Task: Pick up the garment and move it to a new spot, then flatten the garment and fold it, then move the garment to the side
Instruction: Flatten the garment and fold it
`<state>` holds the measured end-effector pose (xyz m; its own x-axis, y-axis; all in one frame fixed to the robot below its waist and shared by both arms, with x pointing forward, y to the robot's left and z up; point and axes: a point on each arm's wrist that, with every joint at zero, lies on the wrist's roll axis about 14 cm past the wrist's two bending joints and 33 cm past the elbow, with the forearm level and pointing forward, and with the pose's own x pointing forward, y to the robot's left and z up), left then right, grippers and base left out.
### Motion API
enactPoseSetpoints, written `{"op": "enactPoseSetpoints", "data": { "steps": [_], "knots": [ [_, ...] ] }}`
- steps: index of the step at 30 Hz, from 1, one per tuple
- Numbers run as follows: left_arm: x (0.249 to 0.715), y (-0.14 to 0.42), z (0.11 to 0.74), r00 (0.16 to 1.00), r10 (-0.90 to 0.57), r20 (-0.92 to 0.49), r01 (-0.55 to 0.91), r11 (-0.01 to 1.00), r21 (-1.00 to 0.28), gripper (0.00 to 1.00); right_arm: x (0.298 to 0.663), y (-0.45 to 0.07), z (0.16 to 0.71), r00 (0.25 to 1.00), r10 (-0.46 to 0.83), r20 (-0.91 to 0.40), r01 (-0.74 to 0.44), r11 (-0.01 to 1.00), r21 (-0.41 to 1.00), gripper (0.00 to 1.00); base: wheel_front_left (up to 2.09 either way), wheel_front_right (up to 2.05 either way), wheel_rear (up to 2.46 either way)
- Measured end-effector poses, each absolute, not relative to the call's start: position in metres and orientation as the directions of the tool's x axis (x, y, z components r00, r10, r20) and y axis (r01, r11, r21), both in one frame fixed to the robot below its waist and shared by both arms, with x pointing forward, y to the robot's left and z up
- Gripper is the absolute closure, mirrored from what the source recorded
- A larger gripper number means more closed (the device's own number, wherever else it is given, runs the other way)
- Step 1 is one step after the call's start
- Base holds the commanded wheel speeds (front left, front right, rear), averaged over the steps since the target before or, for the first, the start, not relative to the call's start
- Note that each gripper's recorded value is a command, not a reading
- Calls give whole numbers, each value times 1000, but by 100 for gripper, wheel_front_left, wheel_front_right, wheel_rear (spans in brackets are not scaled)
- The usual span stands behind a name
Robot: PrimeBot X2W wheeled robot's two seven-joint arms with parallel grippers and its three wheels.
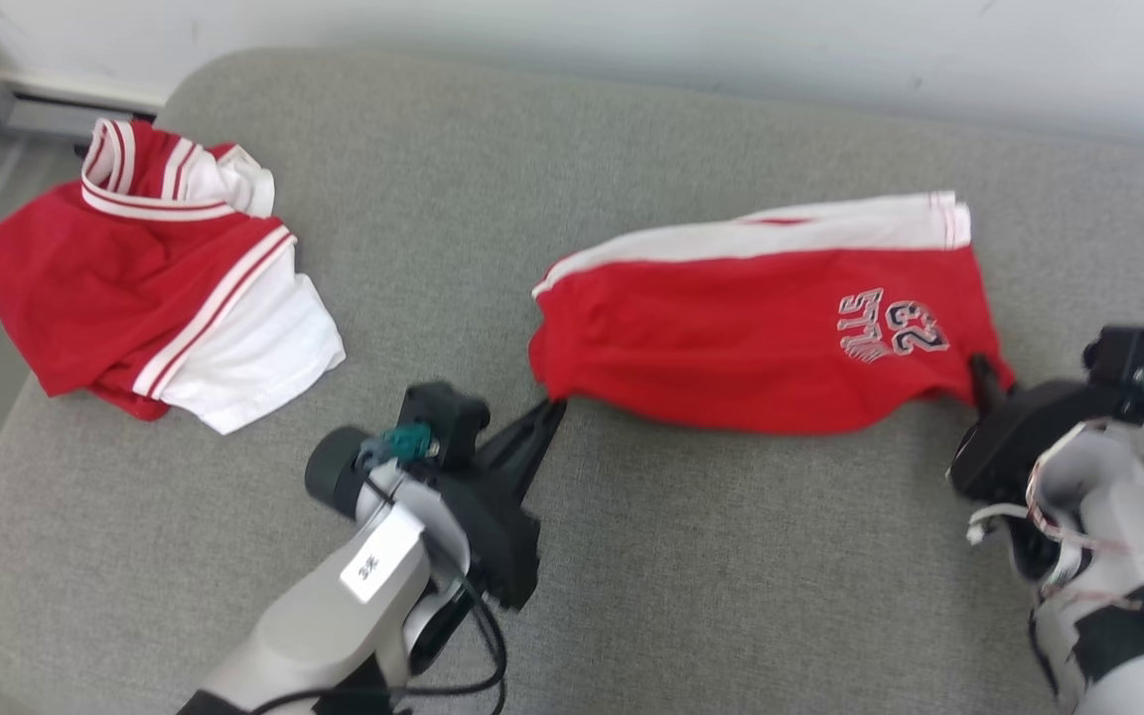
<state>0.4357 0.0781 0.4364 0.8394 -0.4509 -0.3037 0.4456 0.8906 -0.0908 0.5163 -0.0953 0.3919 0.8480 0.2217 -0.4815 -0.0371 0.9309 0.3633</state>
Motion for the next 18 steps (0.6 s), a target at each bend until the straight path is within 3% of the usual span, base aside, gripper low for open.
{"op": "enactPoseSetpoints", "data": {
  "steps": [14, 18],
  "knots": [
    [387, 70, 443, 799, -529, -284, 534, 843, -66, 100, 446, -110, 428, 900, 253, -354, -76, 892, 445, 100, 0, 0, 0],
    [369, 68, 437, 778, -554, -297, 563, 824, -62, 100, 420, -118, 428, 894, 253, -369, -68, 892, 447, 100, 0, 0, 0]
  ]
}}
